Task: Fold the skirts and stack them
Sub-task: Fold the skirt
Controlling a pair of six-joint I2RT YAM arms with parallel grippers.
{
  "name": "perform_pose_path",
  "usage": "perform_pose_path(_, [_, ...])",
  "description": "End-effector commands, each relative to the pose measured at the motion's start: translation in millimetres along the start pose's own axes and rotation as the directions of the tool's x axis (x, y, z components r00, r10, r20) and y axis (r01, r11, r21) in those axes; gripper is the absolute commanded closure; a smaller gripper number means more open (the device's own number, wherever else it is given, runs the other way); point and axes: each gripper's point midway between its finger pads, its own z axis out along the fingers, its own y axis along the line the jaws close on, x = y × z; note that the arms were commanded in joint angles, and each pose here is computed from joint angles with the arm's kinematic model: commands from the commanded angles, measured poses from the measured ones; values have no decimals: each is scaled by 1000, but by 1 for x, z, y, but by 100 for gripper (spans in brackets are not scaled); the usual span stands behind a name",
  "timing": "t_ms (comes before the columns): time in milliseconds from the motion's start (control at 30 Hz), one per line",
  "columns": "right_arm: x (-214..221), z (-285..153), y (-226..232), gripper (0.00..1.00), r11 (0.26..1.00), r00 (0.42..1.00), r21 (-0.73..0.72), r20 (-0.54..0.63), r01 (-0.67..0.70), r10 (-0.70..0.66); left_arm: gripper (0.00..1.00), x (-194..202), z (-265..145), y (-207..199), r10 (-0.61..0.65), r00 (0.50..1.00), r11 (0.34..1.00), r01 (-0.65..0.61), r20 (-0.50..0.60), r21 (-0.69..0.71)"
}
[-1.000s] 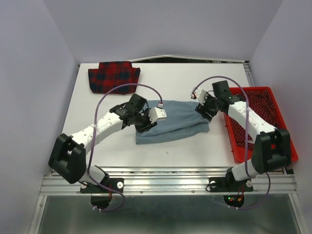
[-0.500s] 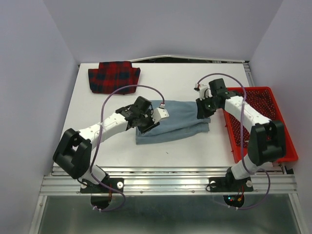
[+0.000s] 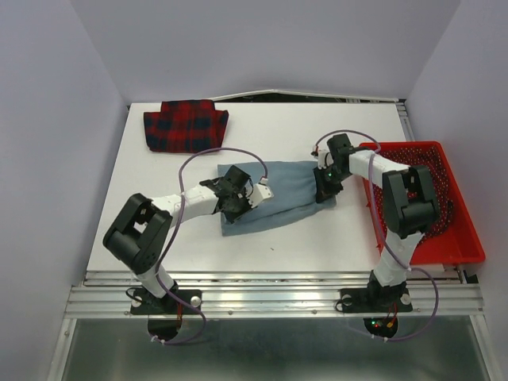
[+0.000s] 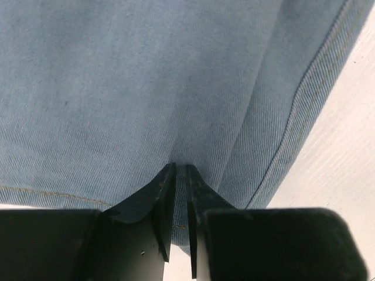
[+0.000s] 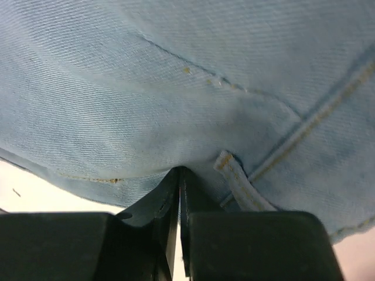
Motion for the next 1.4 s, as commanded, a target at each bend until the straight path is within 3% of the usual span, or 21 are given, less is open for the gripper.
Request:
perform_pose_path(0, [-56,22,-12,91,998,994,44,100,36,-40,77,33,-1,-26,-8,996,996,17,-92,91])
perform_pose_path(200, [-120,5,6,89,998,974,-3,216,70,-67,74,29,-20,-33,-15,998,994,20,-55,105])
perform_pose_path(300, [-135,-27,20,80,998,959,-29,279,52,-42,57,-22,-50,-17,-45,995,998,40,93,58])
perform_pose_path(400, [-141,-72,36,69,999,929,-40,370,10,6,54,-78,-83,4,-64,970,998,67,234,-5])
perform_pose_path(433, [-135,-77,33,67,997,924,-48,374,-67,80,51,-92,-91,8,-67,962,997,73,264,-15])
perform_pose_path(500, [-134,-100,33,69,988,888,-62,432,-143,156,50,-120,-97,18,-78,945,994,98,319,-46])
perform_pose_path(567, [-115,-95,23,71,952,859,-123,411,-279,305,50,-155,-107,29,-100,913,988,137,397,-67])
perform_pose_path(767, [-102,-80,16,80,852,749,-275,408,-445,522,51,-210,-77,46,-137,867,979,193,479,-69])
perform_pose_path(933, [-101,-56,3,91,809,674,-303,448,-504,588,52,-247,-45,51,-145,833,981,191,533,-32])
perform_pose_path(1100, [-111,-42,0,97,804,657,-341,463,-487,595,52,-256,-5,55,-150,848,982,188,508,-24])
perform_pose_path(1367, [-112,-54,9,99,810,652,-375,482,-451,586,52,-267,17,56,-145,846,985,172,512,-4])
